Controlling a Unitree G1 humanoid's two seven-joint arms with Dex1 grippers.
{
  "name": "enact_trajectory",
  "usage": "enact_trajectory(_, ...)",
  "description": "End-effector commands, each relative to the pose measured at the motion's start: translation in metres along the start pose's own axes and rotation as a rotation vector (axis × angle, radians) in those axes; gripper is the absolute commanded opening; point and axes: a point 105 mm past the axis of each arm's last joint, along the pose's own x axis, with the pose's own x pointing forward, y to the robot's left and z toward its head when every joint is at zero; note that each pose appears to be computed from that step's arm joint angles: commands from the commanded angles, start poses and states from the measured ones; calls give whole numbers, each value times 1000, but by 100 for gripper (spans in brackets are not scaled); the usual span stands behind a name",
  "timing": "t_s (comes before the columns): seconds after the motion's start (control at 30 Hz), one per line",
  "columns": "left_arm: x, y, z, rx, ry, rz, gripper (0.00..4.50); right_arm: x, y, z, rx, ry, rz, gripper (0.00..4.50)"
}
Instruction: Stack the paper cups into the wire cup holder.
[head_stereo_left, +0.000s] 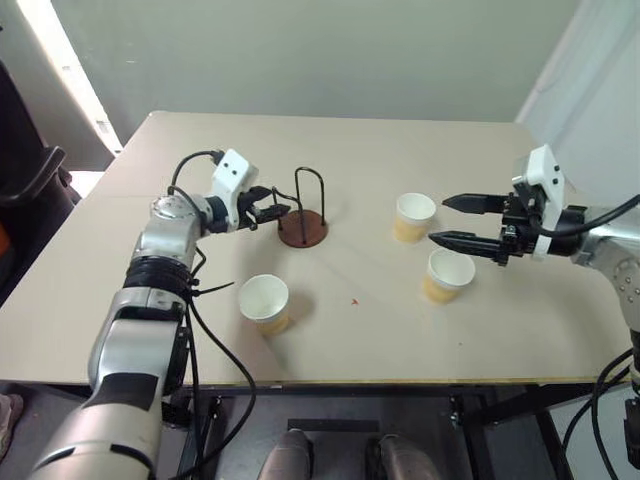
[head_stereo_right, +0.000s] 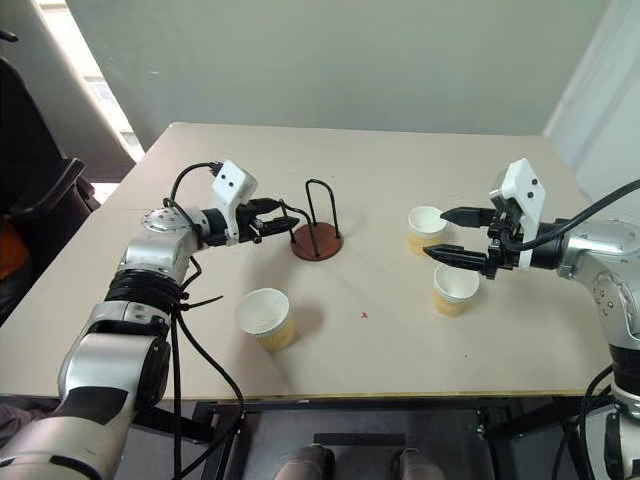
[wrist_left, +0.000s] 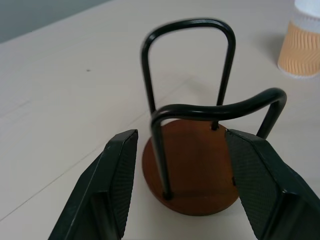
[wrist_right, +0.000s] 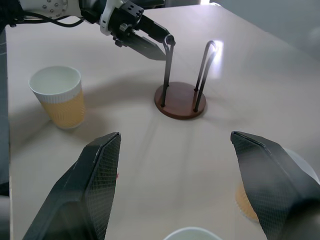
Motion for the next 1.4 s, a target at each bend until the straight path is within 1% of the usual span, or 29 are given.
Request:
enact_trajectory(0.03, 5, 8, 24, 66, -52, 60, 295, -9, -1, 15, -50, -38, -32, 364)
enact_trajectory(0.3, 12, 8, 20, 41, -59, 83, 295, -12, -2, 14, -52, -31, -51, 364)
enact_trajectory(0.33, 12, 8, 20, 36, -61, 82, 279, -12, -1, 14, -51, -31, -52, 364)
enact_trajectory(0.4, 12, 8, 19, 27, -66, 78, 237, -12, -2, 14, -51, -30, -55, 364)
enact_trajectory(0.47, 12, 7, 16, 24, -68, 72, 173, -13, -2, 14, -52, -31, -59, 364)
enact_trajectory(0.53, 11, 8, 15, 15, -70, 83, 95, -13, -2, 14, -53, -30, -60, 364)
enact_trajectory(0.57, 11, 9, 15, 13, -72, 90, 71, -13, -3, 14, -52, -30, -61, 364)
enact_trajectory(0.63, 11, 9, 15, 12, -75, 93, 3, -13, -3, 14, -53, -30, -62, 364)
enact_trajectory(0.77, 11, 5, 20, 2, -105, 61, 3, -13, -3, 14, -55, -29, -64, 364)
enact_trajectory(0.9, 10, -5, 28, 14, -146, -31, 3, -14, -4, 13, -55, -28, -66, 364)
enact_trajectory(1.07, 4, -18, 45, 20, -201, -161, 3, -15, -6, 11, -53, -22, -73, 364)
enact_trajectory(1.2, -2, -49, 58, 79, -203, -375, 3, -17, -6, 11, -50, -18, -74, 364)
enact_trajectory(1.3, -9, -77, 56, 122, -174, -525, 3, -19, -4, 9, -45, -8, -66, 364)
enact_trajectory(1.4, -8, -100, 52, 122, -161, -587, 3, -17, 2, 6, -26, 0, -29, 364)
